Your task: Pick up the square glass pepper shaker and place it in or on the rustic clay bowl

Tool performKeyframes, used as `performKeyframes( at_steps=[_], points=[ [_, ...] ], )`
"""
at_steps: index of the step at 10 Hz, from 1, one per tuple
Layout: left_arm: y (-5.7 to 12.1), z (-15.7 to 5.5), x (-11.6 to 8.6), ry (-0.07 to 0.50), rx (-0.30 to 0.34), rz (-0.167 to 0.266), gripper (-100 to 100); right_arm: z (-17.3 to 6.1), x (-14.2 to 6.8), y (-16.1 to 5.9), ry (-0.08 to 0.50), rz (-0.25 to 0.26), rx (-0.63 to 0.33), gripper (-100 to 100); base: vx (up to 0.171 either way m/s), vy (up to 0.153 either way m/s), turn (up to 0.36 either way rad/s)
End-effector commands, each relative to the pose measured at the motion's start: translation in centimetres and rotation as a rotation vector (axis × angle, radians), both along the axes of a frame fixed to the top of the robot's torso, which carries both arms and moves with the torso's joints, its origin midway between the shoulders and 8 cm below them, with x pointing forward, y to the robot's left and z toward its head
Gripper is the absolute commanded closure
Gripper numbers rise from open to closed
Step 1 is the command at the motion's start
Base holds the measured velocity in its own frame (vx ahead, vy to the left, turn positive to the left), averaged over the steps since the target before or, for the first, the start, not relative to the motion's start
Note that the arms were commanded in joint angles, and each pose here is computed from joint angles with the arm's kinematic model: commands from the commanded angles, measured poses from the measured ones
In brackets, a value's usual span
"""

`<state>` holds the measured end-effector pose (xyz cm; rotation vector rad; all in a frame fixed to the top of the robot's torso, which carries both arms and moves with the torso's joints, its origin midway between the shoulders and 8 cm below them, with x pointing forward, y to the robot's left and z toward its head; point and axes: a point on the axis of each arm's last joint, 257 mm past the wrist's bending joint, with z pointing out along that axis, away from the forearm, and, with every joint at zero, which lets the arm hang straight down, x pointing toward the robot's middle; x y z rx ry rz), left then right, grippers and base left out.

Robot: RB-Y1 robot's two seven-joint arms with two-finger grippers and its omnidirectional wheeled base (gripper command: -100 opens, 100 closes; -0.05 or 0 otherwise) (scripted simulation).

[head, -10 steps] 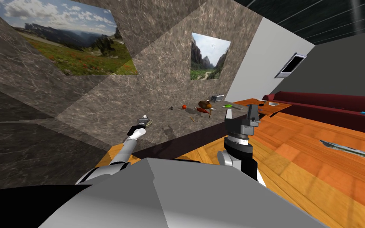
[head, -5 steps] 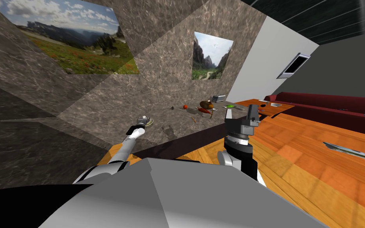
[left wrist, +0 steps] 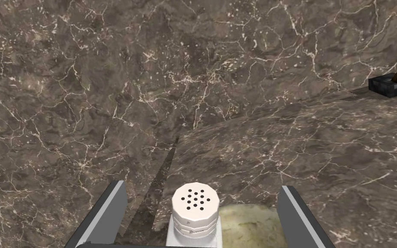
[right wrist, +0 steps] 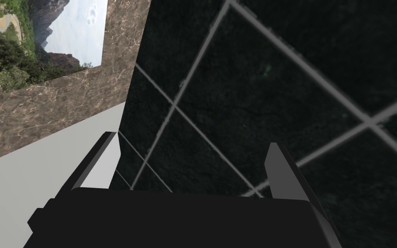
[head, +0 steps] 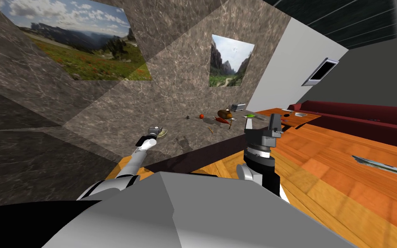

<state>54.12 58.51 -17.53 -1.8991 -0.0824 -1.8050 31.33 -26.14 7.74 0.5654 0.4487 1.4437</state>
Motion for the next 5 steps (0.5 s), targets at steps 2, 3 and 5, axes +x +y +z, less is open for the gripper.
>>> performKeyframes(
  at_steps=[2,3,5],
  points=[
    [1.2,1.8,0.3,0.002,-0.002,-0.01,-100,0.0,0.0,0.0,0.0,0.0,0.0,0,0.014,-0.071,0.046],
    [1.5,2.4,0.3,0.002,-0.002,-0.013,-100,0.0,0.0,0.0,0.0,0.0,0.0,0,0.006,-0.064,0.018],
    [2.4,4.1,0.5,0.002,-0.002,-0.021,-100,0.0,0.0,0.0,0.0,0.0,0.0,0,0.019,-0.068,0.042]
  ],
)
